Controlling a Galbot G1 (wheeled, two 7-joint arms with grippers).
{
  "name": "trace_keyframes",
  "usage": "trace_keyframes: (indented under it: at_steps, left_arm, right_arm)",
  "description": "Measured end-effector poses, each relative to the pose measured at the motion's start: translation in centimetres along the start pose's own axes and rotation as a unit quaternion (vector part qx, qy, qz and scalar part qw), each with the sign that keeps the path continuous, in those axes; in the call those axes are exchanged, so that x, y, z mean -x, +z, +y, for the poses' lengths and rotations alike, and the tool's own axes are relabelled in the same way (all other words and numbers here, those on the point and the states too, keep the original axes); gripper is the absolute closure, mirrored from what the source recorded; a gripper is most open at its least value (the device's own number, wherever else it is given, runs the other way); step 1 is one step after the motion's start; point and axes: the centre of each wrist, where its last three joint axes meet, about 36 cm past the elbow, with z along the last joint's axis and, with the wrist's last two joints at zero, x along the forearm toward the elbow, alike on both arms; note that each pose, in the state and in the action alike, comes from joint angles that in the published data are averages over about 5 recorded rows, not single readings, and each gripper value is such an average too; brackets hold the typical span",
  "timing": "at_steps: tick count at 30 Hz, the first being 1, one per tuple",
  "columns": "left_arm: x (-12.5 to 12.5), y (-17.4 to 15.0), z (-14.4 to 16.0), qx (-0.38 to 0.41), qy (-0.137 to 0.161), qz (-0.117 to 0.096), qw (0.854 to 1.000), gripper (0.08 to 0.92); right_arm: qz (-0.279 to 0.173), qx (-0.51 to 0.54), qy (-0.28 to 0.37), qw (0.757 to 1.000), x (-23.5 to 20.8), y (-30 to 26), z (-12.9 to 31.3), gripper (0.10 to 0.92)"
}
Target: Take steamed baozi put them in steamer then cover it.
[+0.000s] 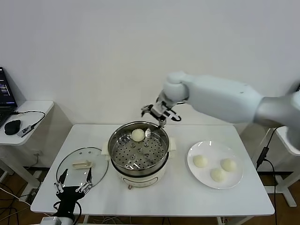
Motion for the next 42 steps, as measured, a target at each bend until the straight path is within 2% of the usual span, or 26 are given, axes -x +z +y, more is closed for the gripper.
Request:
trace_keyframes:
  at_steps: [9,20,28,42]
  left_arm:
    - [0.2,0.1,-0.1,0.007,0.011,0.0,1.0,0.177]
    - [0.4,0.4,0.5,0.019,0.014,0.007,1.0,0.177]
    - [0.2,0.4,0.7,0.024,0.012,0.011,1.0,0.177]
    - [0.1,0.7,1.1,0.029,0.007,0.016,0.999,0.177]
  right_arm:
    - [0.031,0.129,-0.007,0.991,-2.9,4.8,8.6,0.2]
    - [0.056,0.236,-0.033,0.97,0.8,7.8,17.3,0.2]
    - [0.061,0.265,-0.061,0.96,5.3,8.5,19.8,0.2]
    - [0.064,0.288,-0.103,0.95,12.9,8.3,20.5,0.2]
